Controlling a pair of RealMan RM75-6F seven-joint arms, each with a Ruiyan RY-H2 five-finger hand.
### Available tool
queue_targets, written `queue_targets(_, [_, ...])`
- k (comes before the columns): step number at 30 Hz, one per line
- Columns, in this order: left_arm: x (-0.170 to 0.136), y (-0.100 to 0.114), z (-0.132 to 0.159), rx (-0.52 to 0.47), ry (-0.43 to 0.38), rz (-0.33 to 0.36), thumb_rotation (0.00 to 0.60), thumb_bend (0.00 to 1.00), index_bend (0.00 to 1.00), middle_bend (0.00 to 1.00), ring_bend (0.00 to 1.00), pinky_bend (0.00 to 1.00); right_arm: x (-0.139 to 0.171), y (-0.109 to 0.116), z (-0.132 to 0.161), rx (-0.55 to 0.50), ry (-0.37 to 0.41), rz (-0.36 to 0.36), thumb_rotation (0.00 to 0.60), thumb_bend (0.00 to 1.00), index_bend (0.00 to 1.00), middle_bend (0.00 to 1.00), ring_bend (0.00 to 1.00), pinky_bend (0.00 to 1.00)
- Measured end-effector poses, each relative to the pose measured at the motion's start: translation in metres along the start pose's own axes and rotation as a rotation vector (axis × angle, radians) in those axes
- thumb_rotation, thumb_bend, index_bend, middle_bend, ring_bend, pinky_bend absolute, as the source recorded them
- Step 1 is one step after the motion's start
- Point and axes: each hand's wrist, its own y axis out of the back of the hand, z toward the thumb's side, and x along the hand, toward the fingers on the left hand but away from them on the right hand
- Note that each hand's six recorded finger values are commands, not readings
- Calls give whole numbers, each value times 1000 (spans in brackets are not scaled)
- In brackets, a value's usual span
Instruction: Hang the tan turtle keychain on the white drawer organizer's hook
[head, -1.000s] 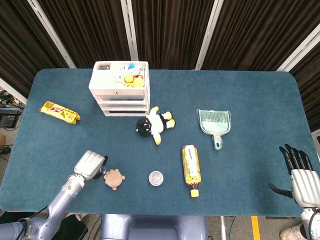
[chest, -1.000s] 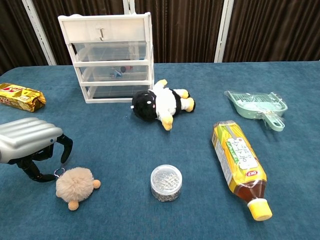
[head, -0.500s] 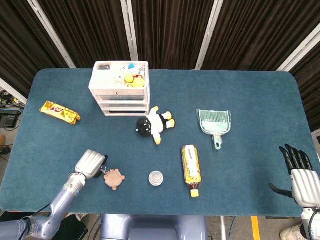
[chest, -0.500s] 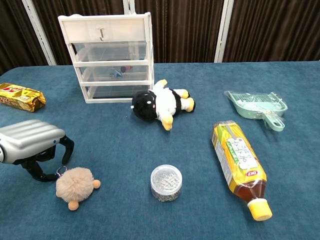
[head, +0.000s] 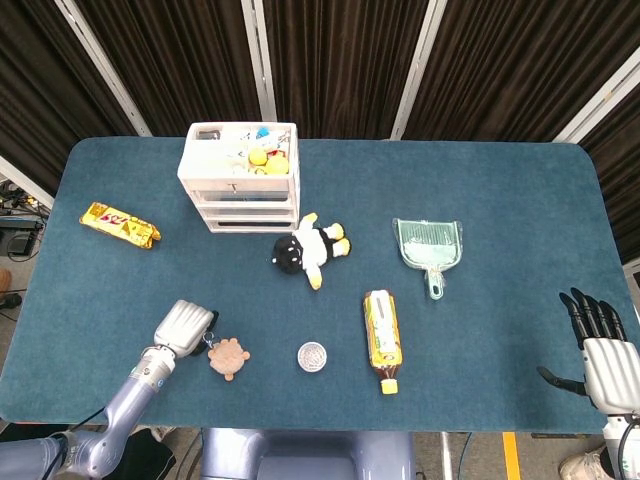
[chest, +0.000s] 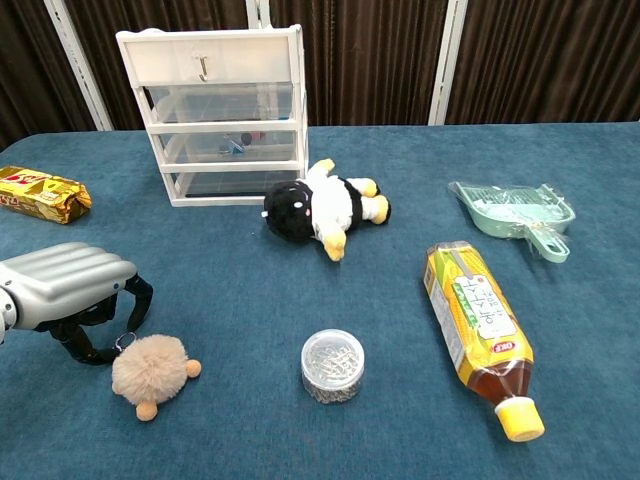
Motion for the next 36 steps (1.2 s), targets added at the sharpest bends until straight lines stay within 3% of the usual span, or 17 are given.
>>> queue_targets(5, [0, -2, 2, -1, -2, -9, 600, 284, 587, 988, 888, 747, 0, 0, 0, -1, 0, -2, 600, 5, 0, 0, 0, 0])
queue_targets(14, [-2, 11, 5, 9, -21, 31, 600, 285, 572, 988, 888, 747, 0, 1, 0, -3, 1, -4, 600, 4, 0, 0, 0, 0])
queue_targets(23, [4, 60, -2, 35, -39, 168, 600, 285, 572, 988, 888, 746, 1, 1, 0, -4, 2, -2, 600, 5, 0, 0, 0, 0])
queue_targets(36, [28, 126, -21, 160, -47, 338, 600, 285, 570, 989, 888, 746, -1, -2, -1, -6, -8, 10, 600, 5, 0, 0, 0, 0])
